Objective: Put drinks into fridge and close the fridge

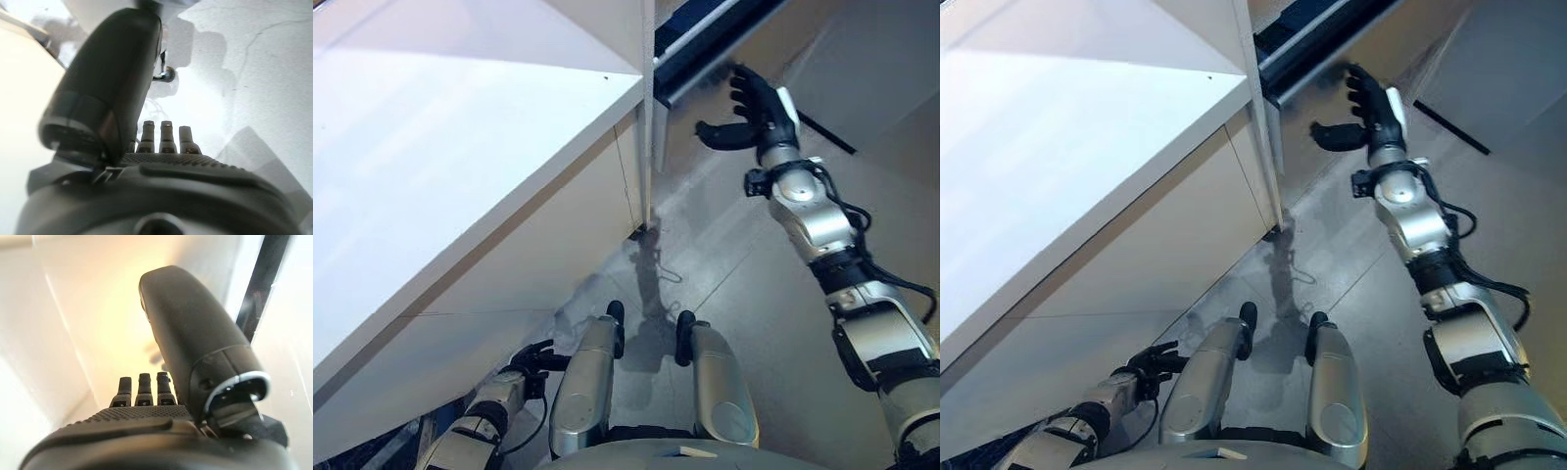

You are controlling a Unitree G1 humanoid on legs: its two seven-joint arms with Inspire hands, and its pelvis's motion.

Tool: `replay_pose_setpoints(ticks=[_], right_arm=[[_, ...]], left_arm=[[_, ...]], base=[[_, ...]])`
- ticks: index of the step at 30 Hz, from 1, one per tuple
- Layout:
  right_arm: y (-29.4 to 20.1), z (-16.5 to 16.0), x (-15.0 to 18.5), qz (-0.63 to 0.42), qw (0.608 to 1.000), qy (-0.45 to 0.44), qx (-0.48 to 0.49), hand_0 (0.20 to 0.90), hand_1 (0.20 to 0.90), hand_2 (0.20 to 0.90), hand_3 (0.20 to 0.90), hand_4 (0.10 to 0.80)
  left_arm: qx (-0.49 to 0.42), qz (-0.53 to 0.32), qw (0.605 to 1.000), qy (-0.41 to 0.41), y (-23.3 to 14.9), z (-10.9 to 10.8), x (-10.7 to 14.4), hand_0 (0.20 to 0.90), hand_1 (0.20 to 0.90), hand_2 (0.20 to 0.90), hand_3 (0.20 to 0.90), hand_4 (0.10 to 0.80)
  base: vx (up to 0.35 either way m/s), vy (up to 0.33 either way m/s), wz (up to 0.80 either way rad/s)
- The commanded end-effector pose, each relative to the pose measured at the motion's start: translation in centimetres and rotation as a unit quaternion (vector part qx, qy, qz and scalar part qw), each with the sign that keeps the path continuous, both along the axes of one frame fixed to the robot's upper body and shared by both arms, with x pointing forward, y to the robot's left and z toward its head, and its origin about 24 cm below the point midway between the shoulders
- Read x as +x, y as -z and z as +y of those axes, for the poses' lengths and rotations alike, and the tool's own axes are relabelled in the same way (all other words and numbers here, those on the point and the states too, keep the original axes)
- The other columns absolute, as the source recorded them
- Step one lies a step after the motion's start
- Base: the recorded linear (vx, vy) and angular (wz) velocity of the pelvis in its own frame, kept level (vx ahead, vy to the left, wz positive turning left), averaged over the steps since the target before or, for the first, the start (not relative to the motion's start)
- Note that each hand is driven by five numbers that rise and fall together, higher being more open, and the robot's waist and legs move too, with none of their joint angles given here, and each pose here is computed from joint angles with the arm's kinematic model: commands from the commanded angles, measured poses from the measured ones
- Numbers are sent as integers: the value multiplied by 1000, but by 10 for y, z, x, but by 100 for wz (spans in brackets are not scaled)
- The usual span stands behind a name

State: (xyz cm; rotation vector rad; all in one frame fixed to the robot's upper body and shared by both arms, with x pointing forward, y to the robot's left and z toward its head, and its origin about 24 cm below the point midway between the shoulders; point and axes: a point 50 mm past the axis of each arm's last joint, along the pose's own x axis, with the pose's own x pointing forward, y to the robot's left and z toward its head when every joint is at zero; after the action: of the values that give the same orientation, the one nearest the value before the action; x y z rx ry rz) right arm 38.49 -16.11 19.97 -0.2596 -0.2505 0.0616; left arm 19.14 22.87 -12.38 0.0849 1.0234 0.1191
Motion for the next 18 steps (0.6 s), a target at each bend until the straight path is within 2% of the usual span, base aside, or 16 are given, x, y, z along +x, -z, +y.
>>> replay_pose_setpoints(ticks=[1,6,9,12,16,18], right_arm=[[-88,91,-21,-164,966,-198,10,900,900,900,900,800],[-86,82,-16,-148,972,-177,52,900,900,900,900,800],[-78,61,-11,-151,977,-138,63,900,900,900,900,800],[-51,31,-11,-132,985,-88,59,900,900,900,900,800],[33,-14,-27,-41,997,-18,56,900,900,900,900,800],[96,-40,-54,37,999,20,29,900,900,900,900,800]], left_arm=[[23,3,999,38,-5,17,-4,900,900,900,900,800],[-15,12,999,28,1,10,-14,900,900,900,900,800],[-26,18,999,14,6,11,-22,900,900,900,900,800],[-28,29,999,3,11,10,-33,900,900,900,900,800],[-39,44,997,-45,19,10,-53,900,900,900,900,800],[-47,52,995,-68,23,9,-67,900,900,900,900,800]], base=[[-24,22,15],[-64,30,10],[-70,32,4],[-20,10,14],[15,-2,17],[36,0,-3]])
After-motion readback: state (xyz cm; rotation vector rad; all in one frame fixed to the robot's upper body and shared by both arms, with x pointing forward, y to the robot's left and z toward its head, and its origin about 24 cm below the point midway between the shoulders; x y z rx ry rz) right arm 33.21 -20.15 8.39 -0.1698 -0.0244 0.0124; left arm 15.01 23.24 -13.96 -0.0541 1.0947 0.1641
